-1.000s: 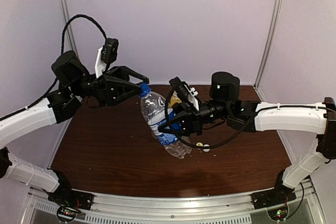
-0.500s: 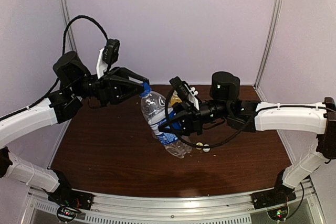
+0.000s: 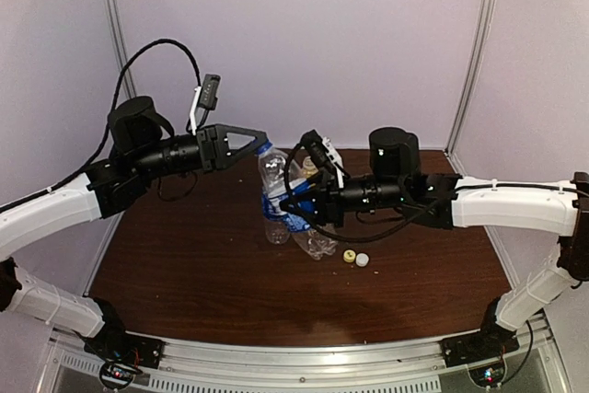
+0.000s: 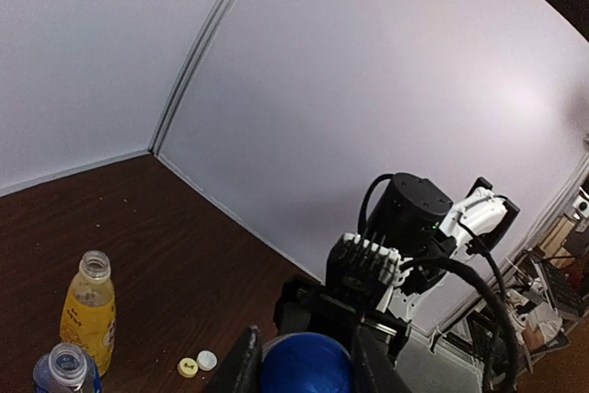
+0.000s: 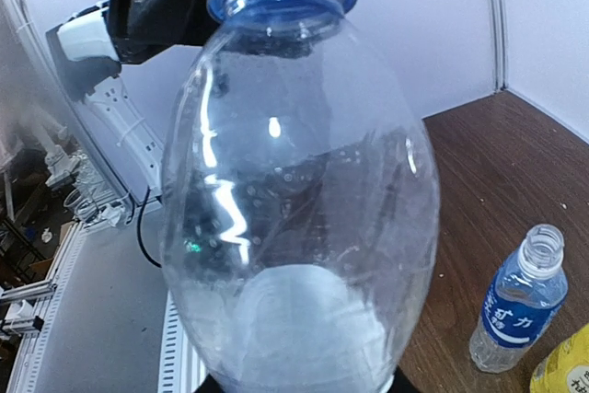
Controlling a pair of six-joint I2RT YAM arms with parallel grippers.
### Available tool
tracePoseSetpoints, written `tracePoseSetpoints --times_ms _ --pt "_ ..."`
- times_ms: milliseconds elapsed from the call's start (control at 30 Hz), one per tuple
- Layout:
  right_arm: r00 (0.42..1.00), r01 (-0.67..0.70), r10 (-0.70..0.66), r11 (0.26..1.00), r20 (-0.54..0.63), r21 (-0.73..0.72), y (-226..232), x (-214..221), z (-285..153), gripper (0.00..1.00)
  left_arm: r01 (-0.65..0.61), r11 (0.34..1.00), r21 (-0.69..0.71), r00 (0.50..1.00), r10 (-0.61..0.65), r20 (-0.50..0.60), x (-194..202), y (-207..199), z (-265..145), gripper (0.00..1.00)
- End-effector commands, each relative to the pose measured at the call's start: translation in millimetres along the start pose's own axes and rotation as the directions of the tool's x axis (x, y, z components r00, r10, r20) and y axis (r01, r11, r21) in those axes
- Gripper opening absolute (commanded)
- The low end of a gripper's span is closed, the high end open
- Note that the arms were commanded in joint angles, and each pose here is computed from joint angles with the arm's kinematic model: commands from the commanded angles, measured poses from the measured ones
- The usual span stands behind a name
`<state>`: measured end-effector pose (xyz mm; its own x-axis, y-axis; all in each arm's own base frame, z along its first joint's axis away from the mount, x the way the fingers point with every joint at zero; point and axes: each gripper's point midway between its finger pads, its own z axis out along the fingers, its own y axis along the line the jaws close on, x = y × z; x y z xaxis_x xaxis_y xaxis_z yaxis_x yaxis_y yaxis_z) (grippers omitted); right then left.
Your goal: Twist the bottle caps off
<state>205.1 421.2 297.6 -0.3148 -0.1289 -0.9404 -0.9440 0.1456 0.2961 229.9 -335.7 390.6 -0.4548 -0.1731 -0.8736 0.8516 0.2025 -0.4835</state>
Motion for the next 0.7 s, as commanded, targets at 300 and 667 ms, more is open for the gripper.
tracePoseSetpoints --times_ms 300,667 --pt "1.0 -0.001 -0.002 0.988 0.023 0.155 -30.5 -3.8 -2.2 0.31 0.075 0.98 -0.186 0.996 -0.064 0.061 2.1 36.5 -3.8 0.38" --pt "0.999 0.036 -0.037 0.995 -0.009 -0.091 14.9 3.9 -6.3 0.32 -0.339 0.94 0.027 0.938 0.336 0.084 -16.7 -34.8 -30.0 0.79"
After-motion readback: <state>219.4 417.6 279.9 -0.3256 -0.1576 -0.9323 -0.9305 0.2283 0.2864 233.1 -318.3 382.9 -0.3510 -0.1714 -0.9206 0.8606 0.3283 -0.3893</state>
